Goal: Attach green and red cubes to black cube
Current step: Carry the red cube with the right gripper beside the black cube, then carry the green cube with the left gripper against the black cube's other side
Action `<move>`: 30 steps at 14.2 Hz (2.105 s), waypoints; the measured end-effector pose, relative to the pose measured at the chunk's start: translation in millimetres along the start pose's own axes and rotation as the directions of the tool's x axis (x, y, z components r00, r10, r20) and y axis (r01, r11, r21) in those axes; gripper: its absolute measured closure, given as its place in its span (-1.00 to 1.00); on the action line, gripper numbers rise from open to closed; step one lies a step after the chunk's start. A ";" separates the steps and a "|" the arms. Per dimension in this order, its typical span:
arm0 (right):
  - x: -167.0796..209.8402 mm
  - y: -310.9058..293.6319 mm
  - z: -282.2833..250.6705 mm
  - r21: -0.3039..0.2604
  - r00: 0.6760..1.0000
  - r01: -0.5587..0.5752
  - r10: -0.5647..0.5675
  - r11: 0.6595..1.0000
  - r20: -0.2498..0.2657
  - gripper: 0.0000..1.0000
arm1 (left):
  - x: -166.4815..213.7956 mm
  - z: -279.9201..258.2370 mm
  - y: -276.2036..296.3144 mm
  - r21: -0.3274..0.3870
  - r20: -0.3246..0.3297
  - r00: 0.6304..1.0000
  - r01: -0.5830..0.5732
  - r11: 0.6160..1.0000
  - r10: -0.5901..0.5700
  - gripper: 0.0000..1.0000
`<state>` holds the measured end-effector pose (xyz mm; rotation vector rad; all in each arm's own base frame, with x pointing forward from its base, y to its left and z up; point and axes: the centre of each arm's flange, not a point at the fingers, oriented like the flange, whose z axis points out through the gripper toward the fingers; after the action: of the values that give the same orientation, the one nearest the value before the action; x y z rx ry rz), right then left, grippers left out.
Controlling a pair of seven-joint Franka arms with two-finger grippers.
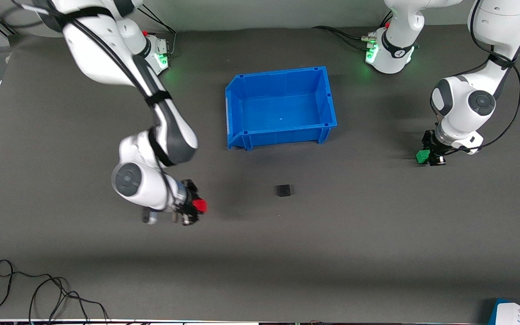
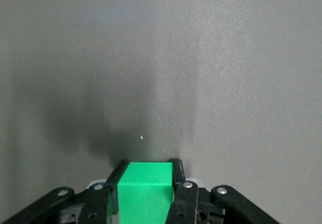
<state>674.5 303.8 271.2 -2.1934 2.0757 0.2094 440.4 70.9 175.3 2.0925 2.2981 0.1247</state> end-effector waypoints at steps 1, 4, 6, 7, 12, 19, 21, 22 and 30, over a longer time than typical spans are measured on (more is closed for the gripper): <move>-13.2 -4.0 14.5 0.001 1.000 -0.015 0.015 1.000 0.001 0.21 | 1.8 -0.5 0.9 -0.002 -0.001 1.000 0.004 1.000 -0.004 0.23; -56.3 -1.9 49.8 -0.012 0.999 -0.022 0.022 1.000 0.038 0.21 | 0.4 -6.7 12.4 -0.022 -0.001 1.000 0.001 1.000 -0.001 0.23; -91.1 3.5 72.4 0.012 0.994 -0.046 0.044 0.999 0.105 0.21 | -9.9 -12.8 25.3 -0.011 0.004 1.000 0.003 1.000 -0.003 0.23; -107.8 7.3 84.2 0.022 0.989 -0.057 0.054 0.998 0.135 0.21 | -20.7 -17.9 34.8 -0.001 0.007 1.000 0.008 1.000 -0.008 0.23; -147.5 30.7 126.7 0.000 0.988 -0.048 0.047 0.999 0.145 0.21 | -100.3 -54.7 85.7 0.028 0.018 1.000 0.025 0.999 -0.026 0.23; -153.1 35.7 135.0 -0.004 0.990 -0.035 0.036 0.999 0.136 0.21 | -263.0 -42.3 104.2 -0.003 0.034 0.999 0.015 1.000 -0.015 0.23; -156.1 38.2 135.3 -0.007 0.992 -0.022 0.023 1.000 0.125 0.21 | -295.2 -51.4 106.7 -0.001 0.037 0.999 0.023 1.000 -0.023 0.23; -157.3 39.9 135.2 -0.023 0.993 -0.016 0.019 1.000 0.118 0.21 | -312.2 -59.5 109.6 0.006 0.036 0.999 0.034 0.999 -0.034 0.23; -174.0 56.4 136.0 -0.065 0.999 0.014 -0.012 0.998 0.040 0.21 | -426.6 -48.7 104.4 0.041 0.048 0.999 0.007 0.999 -0.009 0.23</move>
<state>606.0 495.8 169.1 -2.2200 2.0620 0.3210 580.7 -345.8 218.9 2.0810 2.3005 0.0267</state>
